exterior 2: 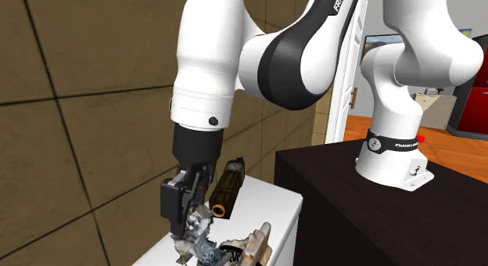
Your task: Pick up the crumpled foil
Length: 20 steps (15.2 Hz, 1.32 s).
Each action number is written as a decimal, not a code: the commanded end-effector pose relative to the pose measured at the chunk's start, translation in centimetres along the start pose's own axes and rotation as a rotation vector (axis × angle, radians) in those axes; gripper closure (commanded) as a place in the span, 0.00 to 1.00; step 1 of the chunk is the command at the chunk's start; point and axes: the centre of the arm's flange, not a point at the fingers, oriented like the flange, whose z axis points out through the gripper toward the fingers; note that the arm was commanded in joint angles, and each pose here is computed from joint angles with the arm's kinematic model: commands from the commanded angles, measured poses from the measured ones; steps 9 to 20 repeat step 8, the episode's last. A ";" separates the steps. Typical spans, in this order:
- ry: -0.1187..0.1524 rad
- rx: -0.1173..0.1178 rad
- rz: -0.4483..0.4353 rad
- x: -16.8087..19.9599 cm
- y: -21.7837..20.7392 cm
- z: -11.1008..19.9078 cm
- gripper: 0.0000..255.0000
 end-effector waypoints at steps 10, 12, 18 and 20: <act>0.000 0.000 0.000 0.5 -0.5 -3.7 1.00; 0.000 0.000 0.000 0.5 -0.5 -3.7 1.00; 0.000 0.000 0.000 0.5 -0.5 -3.7 1.00; 0.000 0.000 0.000 0.5 -0.5 -3.7 1.00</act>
